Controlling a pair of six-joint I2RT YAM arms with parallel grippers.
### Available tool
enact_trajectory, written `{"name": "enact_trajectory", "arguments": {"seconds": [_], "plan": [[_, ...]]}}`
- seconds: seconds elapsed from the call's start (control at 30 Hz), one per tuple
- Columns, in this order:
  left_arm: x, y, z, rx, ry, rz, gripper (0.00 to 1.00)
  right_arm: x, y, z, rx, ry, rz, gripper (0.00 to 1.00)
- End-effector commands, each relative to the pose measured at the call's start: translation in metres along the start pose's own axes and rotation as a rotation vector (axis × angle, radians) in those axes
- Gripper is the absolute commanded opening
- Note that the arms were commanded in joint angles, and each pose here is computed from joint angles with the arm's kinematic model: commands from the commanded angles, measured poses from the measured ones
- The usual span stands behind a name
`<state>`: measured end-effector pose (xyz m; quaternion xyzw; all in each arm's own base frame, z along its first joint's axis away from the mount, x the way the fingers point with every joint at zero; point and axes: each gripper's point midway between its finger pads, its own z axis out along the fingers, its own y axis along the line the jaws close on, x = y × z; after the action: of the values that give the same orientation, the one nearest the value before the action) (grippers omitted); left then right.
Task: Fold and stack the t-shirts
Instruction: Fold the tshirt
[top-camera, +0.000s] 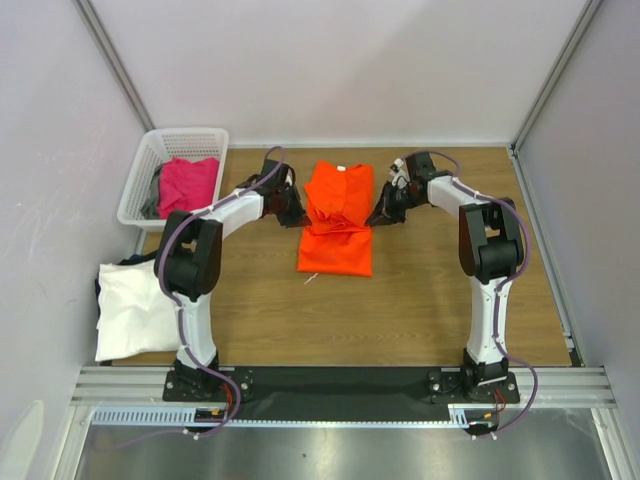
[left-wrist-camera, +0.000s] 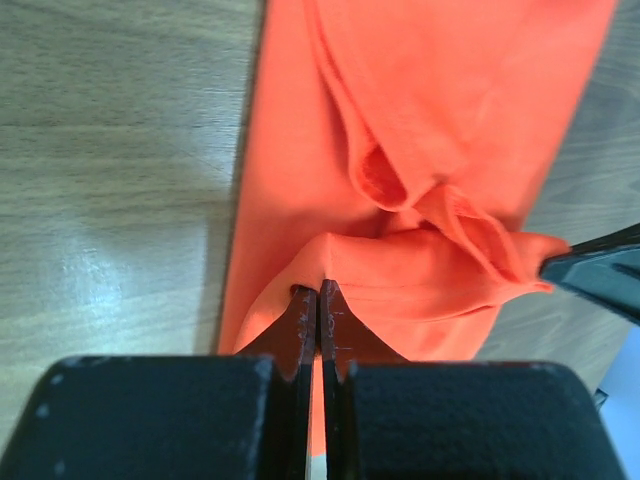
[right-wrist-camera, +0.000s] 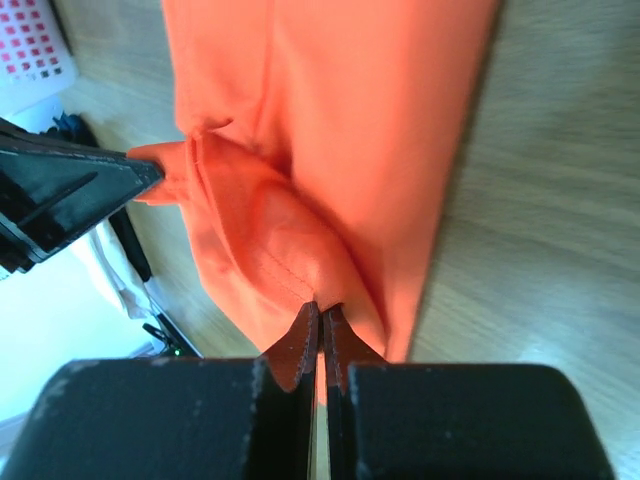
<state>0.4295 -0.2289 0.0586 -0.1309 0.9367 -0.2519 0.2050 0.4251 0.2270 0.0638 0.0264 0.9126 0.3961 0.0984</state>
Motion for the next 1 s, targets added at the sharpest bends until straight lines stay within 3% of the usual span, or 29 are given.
{"name": "enact_trajectory", "arguments": {"seconds": [0.0,0.1,0.17,0.27,0.3,0.37,0.4,0.6,0.63,0.77,0.87,0.9,0.97], "plan": [[-0.018,-0.011,0.0,0.046,-0.04,0.041,0.01,-0.013,-0.001,-0.003,0.002,-0.019,0.001,0.04],[-0.023,-0.015,-0.001,0.065,-0.051,0.061,0.07,-0.023,0.003,-0.005,-0.012,-0.042,-0.002,0.23],[-0.033,-0.021,-0.004,0.084,-0.073,0.079,0.2,-0.036,0.01,-0.008,-0.021,-0.078,-0.016,0.3],[-0.052,-0.028,-0.004,0.103,-0.113,0.102,0.4,-0.057,0.021,-0.01,-0.053,-0.129,-0.021,0.31],[-0.058,-0.032,-0.005,0.114,-0.121,0.11,0.44,-0.062,0.023,-0.009,-0.061,-0.133,-0.014,0.38],[-0.073,-0.038,-0.006,0.13,-0.145,0.113,0.62,-0.075,0.029,-0.01,-0.083,-0.155,-0.014,0.5],[-0.078,-0.041,-0.008,0.139,-0.155,0.116,0.64,-0.08,0.031,-0.012,-0.087,-0.164,-0.001,0.52],[-0.108,-0.049,-0.022,0.155,-0.218,0.16,0.72,-0.106,0.021,-0.033,-0.084,-0.247,0.043,0.59],[-0.108,-0.047,-0.025,0.144,-0.217,0.166,0.76,-0.108,0.019,-0.037,-0.068,-0.263,0.035,0.59],[-0.099,-0.052,-0.049,0.169,-0.218,0.245,0.76,-0.107,0.029,-0.061,-0.035,-0.307,-0.037,0.58],[-0.073,-0.068,-0.064,0.295,-0.183,0.286,0.73,-0.09,0.058,-0.063,-0.099,-0.313,-0.12,0.52],[-0.069,-0.074,-0.071,0.328,-0.192,0.285,0.71,-0.084,0.07,-0.064,-0.115,-0.321,-0.152,0.41],[-0.053,-0.077,-0.065,0.376,-0.175,0.289,0.64,-0.065,0.081,-0.046,-0.131,-0.294,-0.196,0.36]]}}
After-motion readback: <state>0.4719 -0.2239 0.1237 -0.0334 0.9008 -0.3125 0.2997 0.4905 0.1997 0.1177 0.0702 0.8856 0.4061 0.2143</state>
